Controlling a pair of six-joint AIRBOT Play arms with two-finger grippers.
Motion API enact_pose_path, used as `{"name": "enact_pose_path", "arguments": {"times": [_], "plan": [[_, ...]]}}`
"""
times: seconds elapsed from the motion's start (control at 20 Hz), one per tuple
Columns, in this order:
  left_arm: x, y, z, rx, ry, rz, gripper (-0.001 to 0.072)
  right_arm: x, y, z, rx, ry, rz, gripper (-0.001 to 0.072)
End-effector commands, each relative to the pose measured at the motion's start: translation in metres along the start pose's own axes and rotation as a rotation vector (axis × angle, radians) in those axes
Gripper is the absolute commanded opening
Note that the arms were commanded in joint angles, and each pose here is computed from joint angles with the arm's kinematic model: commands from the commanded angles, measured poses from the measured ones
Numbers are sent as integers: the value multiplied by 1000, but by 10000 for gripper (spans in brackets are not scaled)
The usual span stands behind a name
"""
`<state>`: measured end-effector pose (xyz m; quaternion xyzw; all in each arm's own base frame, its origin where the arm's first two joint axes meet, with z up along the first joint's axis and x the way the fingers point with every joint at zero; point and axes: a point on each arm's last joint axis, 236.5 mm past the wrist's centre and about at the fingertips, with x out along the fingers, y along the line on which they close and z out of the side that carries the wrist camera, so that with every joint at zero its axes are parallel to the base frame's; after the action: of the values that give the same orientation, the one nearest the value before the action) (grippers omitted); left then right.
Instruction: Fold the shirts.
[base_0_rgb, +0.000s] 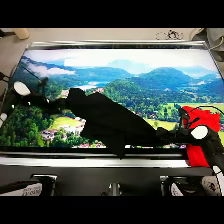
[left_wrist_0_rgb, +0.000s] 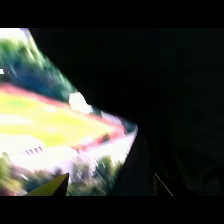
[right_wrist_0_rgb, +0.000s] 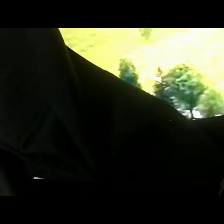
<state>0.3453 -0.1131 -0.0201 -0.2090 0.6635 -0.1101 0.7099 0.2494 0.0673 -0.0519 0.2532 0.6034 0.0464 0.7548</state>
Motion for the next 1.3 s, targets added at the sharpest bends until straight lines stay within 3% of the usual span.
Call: {"name": "enact_pose_path", "arguments": {"times": [0.0, 0.2, 0.65, 0.7, 0.75, 0.85, 1.05, 1.25], "plan": [[50, -34, -82, -58, 86, -106, 598, 1, -1, -4, -7, 16, -3, 18], [116, -75, -147, -151, 125, -211, 598, 1, -1, -12, -7, 49, -3, 19], [164, -124, -173, -202, 97, -263, 595, -1, 0, -27, -7, 115, -1, 19], [168, -126, -175, -195, 104, -260, 531, -1, 0, -29, -7, 120, 0, 19], [171, -128, -175, -190, 103, -256, 335, -1, 0, -29, -8, 120, -1, 19], [170, -131, -167, -161, 77, -263, 27, -5, 0, -22, -45, 104, -8, 19], [105, -167, -115, 129, -115, -383, 23, -48, 12, 29, -170, -23, -69, 19], [-87, -214, -43, 467, -585, -460, 23, -184, 98, 121, -366, -428, -4, 19]]}}
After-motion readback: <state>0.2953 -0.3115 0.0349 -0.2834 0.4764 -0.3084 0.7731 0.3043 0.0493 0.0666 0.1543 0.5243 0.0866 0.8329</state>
